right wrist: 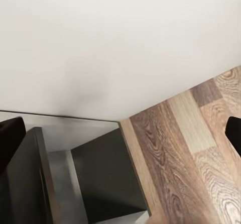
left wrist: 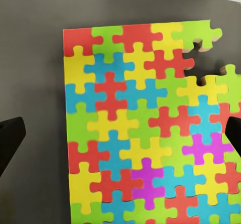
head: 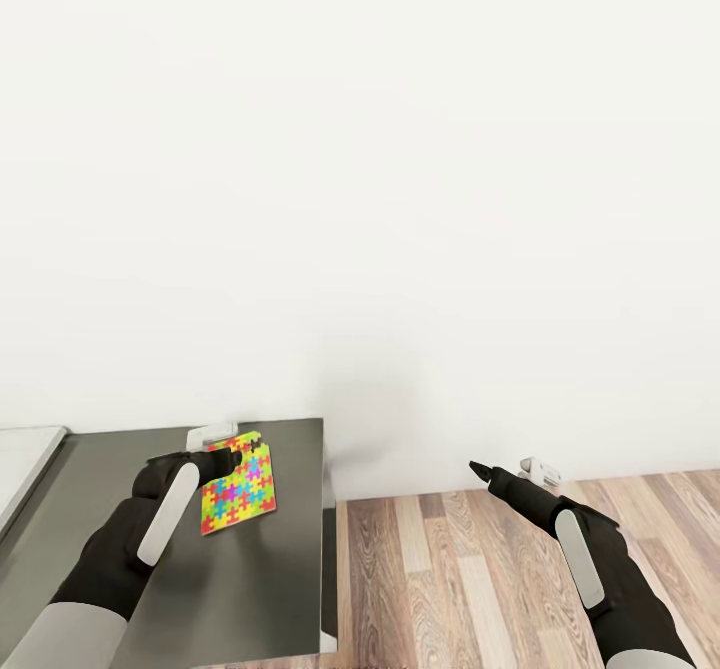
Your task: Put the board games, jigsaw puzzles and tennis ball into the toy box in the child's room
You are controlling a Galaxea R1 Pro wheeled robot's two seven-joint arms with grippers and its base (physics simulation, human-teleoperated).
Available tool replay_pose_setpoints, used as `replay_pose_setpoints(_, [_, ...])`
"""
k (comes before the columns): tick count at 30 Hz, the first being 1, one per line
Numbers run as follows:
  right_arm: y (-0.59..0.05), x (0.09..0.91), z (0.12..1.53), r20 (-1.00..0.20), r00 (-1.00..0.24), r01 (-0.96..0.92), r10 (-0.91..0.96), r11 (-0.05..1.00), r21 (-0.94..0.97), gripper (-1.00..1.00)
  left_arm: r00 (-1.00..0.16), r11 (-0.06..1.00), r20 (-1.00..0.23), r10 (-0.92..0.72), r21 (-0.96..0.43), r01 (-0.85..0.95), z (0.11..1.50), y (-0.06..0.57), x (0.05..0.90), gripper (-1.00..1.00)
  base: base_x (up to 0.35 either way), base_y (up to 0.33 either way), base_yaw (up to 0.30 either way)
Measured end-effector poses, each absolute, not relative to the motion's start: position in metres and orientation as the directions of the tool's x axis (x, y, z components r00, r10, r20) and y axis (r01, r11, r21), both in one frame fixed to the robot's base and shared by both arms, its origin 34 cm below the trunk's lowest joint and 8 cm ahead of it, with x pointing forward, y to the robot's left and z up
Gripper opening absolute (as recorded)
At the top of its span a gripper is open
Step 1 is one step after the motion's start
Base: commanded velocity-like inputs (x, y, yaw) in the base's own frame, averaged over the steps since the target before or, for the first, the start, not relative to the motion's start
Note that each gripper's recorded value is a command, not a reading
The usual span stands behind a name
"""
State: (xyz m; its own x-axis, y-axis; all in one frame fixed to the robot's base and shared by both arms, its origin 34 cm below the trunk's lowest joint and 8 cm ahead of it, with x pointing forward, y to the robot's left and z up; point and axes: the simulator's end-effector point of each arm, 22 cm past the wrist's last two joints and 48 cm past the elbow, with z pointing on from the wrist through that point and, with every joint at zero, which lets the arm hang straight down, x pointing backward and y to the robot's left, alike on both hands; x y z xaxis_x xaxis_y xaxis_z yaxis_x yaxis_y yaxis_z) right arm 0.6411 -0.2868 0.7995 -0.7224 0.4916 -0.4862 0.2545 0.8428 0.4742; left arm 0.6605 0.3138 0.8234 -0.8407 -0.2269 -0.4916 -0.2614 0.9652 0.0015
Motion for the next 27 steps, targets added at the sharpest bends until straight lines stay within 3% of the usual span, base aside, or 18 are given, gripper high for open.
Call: replay_pose_setpoints(27, [-0.286,0.632,0.778,-0.456,-0.742,0.274,0.492,0.842,0.464,1.00,-0.860,0.965,-0.457,-0.227,0.011,-0.261,0.801,0.314,0.653,1.00,0.000,0.000,0.000])
